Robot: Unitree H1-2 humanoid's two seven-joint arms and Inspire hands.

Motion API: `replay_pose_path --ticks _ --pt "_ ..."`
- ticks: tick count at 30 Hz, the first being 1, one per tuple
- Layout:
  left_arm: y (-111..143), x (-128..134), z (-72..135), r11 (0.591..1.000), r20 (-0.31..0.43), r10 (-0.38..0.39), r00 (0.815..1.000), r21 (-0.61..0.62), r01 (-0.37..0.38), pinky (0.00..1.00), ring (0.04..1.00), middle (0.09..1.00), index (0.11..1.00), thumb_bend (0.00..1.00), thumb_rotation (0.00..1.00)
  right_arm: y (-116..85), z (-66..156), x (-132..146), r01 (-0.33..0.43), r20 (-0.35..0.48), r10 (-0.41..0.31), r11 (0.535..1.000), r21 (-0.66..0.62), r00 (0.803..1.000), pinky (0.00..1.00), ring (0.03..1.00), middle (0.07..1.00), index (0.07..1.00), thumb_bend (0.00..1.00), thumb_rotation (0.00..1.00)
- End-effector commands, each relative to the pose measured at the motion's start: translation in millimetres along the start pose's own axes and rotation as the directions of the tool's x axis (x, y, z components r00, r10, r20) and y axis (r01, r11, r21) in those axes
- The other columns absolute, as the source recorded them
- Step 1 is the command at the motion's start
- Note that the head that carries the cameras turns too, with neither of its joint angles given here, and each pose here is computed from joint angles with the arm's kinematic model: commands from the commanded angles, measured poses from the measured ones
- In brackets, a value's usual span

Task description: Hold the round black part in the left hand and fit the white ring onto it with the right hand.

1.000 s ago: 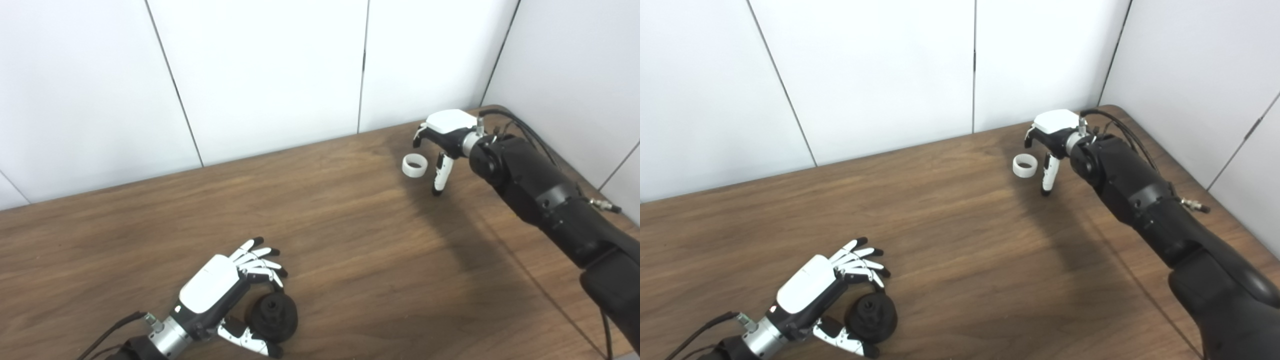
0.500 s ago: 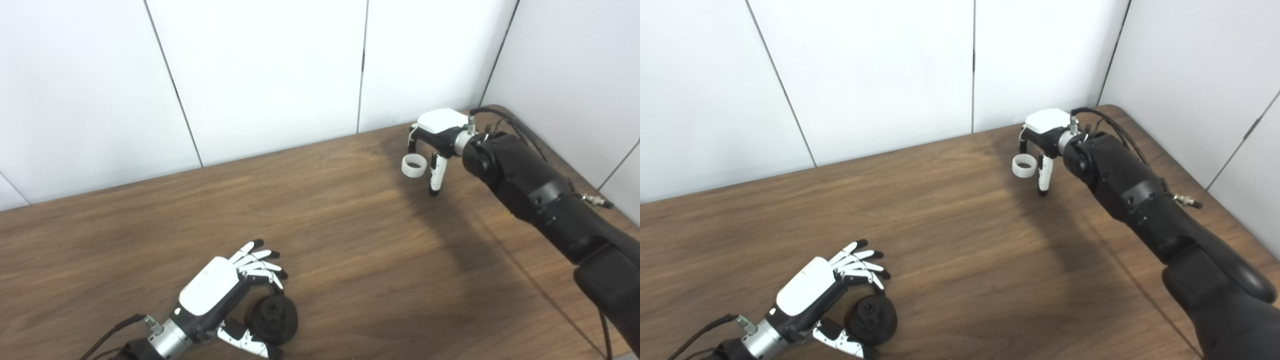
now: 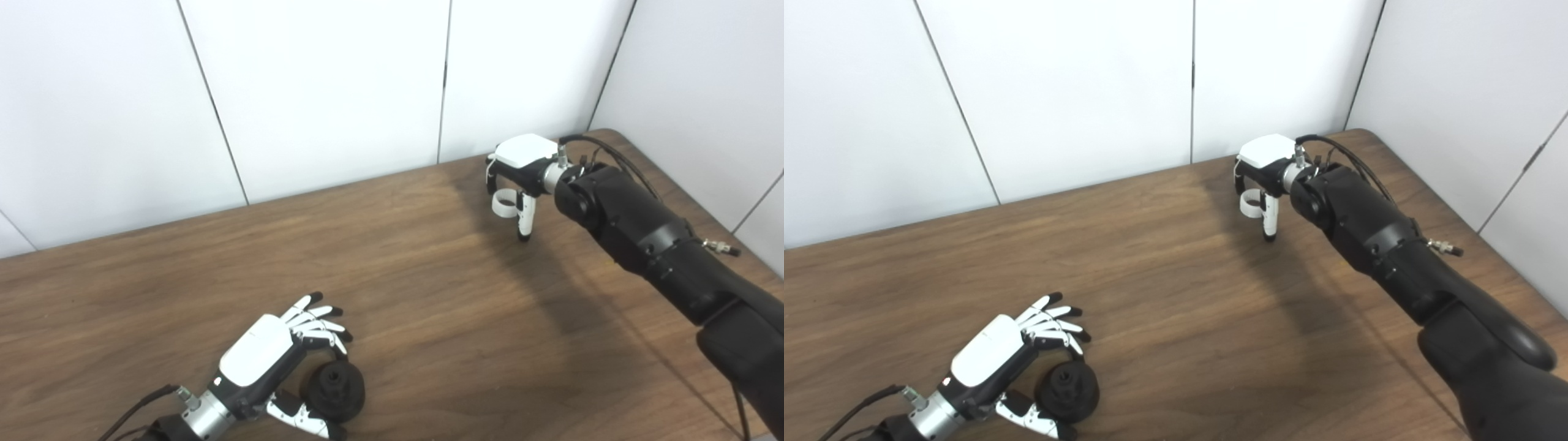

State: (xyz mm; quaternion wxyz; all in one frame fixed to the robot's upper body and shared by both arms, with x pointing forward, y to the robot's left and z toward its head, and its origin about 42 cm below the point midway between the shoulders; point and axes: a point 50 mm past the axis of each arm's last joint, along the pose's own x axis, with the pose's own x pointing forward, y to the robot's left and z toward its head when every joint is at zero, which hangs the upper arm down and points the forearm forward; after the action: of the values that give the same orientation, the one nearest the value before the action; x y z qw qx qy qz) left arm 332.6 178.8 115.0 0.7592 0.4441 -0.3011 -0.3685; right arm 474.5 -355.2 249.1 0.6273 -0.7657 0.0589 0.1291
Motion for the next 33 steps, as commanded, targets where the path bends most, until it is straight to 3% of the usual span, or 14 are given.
replay_pose_path --ticks 1,20,33 --pt "-8 -4 3 1.000 -0.002 -0.019 1.000 -0.013 0.019 0.99 0.879 0.726 0.482 0.52 0.05 -9 15 4 0.034 0.065 -0.035 0.999 0.010 0.997 1.00 1.000 0.932 0.652 0.85 0.21" --pt "-7 -5 2 1.000 -0.002 -0.023 1.000 -0.013 0.023 0.99 0.878 0.722 0.482 0.52 0.05 -8 -14 -5 0.020 -0.014 -0.020 1.000 0.011 1.000 1.00 1.000 0.928 0.670 0.83 0.22" --pt "-7 -7 1 1.000 -0.003 -0.024 1.000 -0.012 0.024 1.00 0.872 0.720 0.482 0.52 0.05 -7 -20 -8 0.019 -0.042 -0.018 0.999 0.027 0.999 1.00 1.000 0.924 0.671 0.83 0.21"
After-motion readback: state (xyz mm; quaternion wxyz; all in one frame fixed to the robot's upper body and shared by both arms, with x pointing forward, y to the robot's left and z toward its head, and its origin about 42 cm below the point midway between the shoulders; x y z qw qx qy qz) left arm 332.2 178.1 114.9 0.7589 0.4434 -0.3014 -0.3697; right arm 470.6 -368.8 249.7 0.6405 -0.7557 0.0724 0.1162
